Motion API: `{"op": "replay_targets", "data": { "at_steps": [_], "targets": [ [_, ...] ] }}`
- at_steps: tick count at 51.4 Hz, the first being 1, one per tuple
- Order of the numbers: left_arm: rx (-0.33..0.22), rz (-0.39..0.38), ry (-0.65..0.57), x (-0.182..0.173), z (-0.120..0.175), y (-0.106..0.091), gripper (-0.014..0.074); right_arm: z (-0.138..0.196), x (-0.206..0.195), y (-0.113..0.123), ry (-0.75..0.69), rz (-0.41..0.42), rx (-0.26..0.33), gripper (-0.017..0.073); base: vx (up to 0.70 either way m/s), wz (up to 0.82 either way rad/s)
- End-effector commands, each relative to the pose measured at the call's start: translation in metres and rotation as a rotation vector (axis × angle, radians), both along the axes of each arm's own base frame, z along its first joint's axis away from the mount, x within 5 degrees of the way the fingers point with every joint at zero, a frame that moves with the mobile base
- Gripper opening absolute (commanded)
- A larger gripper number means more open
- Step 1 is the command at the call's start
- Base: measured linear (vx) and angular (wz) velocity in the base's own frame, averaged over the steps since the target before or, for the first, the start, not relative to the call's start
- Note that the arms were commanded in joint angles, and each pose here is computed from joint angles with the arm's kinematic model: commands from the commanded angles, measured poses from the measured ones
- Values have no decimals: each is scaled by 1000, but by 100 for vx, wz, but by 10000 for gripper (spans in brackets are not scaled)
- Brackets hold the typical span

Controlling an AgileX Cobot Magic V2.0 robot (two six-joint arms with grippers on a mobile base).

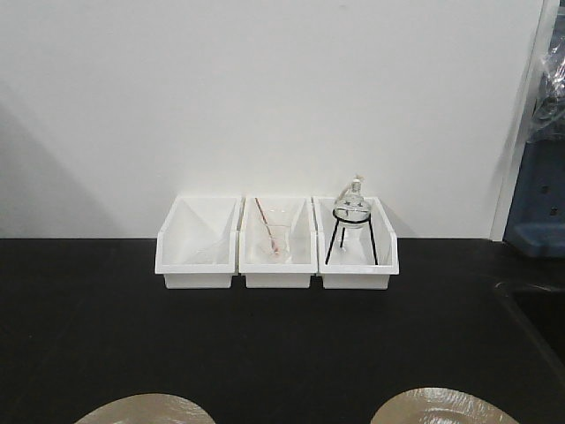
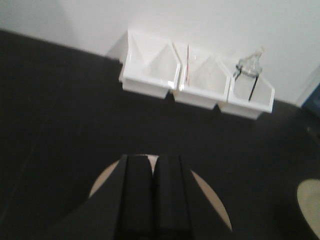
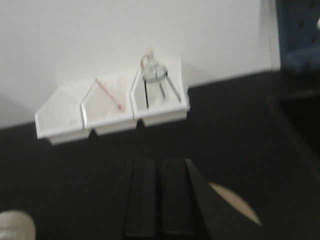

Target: Arrange circular plates on left workspace

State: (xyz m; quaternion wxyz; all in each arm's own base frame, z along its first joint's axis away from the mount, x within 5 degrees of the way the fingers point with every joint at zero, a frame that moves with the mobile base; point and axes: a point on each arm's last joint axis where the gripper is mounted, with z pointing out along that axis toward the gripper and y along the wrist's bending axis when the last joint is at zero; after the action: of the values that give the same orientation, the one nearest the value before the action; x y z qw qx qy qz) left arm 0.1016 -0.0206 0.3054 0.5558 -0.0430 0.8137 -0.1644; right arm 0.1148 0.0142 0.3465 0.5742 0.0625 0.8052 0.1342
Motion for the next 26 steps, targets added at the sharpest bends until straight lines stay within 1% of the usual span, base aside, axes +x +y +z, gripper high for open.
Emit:
{"op": "replay_targets", "data": {
  "at_steps": [1,3,4,5,6,7,8,9,10,11,12,14,16,17,20,23,26],
  "targets": [
    [-31,-99,35,30,21,-10,-1,9,38,13,146,113,64,-5,0,0],
    [-54,-183,90,42,20,-18,-1,7,51,19,207,184,79,-5,0,0],
    [-74,-229,114,49,21,-23,-1,5,58,24,239,235,90,-5,0,0],
    [-81,-245,118,51,22,-24,-1,3,65,29,270,288,105,-5,0,0],
    [-121,-309,155,59,19,-31,-1,-1,73,32,302,324,120,-5,0,0],
    [-156,-361,181,66,18,-36,-1,-2,79,38,324,383,167,-5,0,0],
    [-195,-412,204,72,17,-41,-1,-4,85,43,346,439,195,-5,0,0],
    [-244,-453,216,75,17,-45,-1,-8,91,47,370,491,203,-5,0,0],
    [-263,-485,234,82,14,-48,-1,-8,94,51,375,544,232,-5,0,0],
    [-307,-527,251,87,12,-52,-1,-12,101,56,401,599,284,-5,0,0],
    [-359,-573,271,94,7,-56,-1,-15,107,59,409,631,310,-5,0,0],
    [-427,-608,289,104,1,-60,-1,-22,114,64,432,697,360,-5,0,0],
    [-471,-613,320,113,-7,-61,-1,-30,121,66,462,720,391,-5,0,0],
    [-488,-607,338,117,-11,-60,-1,-33,123,66,474,725,395,-5,0,0],
    [-505,-603,390,125,-23,-57,-1,-43,130,62,524,721,412,-5,0,0],
    [-484,-612,446,128,-33,-49,-1,-48,133,54,551,706,407,-5,0,0],
    [-448,-615,483,127,-39,-39,-1,-50,134,40,562,664,402,-5,0,0]
  ]
}}
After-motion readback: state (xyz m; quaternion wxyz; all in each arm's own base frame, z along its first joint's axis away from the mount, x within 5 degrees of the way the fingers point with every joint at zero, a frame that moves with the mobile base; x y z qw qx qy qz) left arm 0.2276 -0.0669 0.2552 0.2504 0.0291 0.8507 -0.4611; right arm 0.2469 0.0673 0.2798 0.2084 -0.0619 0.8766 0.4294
